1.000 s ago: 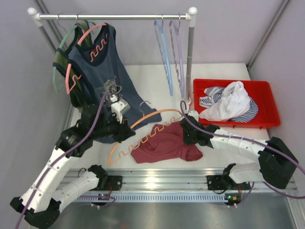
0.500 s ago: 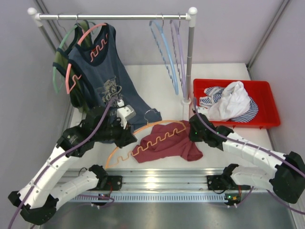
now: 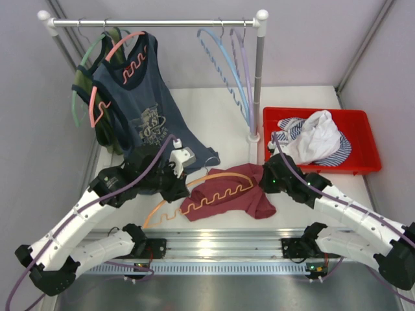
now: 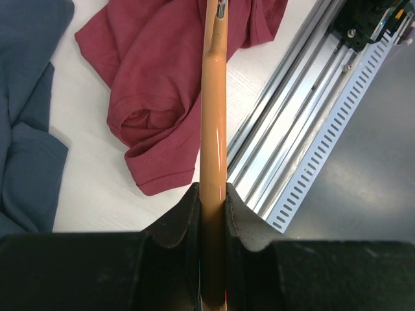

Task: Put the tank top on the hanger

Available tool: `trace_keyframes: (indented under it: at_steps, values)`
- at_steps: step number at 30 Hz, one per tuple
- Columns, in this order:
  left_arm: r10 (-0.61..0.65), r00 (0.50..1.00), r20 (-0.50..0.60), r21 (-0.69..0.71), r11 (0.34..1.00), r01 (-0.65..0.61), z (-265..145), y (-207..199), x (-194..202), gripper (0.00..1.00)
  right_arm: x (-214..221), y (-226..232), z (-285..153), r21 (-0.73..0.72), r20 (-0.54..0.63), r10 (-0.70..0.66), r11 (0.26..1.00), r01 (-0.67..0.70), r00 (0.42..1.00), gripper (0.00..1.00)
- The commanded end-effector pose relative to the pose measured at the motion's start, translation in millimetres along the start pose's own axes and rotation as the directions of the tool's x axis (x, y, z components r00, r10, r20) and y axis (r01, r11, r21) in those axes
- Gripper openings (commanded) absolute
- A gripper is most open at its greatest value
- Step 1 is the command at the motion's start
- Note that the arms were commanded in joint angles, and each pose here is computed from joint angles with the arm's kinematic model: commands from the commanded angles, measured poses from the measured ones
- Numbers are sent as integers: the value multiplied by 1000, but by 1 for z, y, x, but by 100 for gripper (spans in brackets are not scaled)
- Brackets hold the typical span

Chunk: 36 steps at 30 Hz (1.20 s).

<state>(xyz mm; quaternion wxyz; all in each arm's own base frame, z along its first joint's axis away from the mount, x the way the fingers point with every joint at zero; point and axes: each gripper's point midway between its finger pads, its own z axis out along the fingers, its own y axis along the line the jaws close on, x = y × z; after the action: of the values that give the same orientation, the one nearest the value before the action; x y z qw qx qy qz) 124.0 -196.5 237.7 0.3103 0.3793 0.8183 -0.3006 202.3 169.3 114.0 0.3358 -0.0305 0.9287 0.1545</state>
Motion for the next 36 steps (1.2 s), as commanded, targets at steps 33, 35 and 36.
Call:
trace_keyframes:
  at_steps: [33,35,36]
  values:
    - [357,915,189,86,922,-378,71,11,-32,0,-31,27,-49,-169,90,-34,984,49,995,0]
    - [371,904,212,69,917,-393,71,14,-38,0,-29,30,-51,-184,83,-42,981,57,996,0]
    - [381,898,221,71,912,-404,71,14,-41,0,-29,31,-52,-193,81,-45,979,60,996,0]
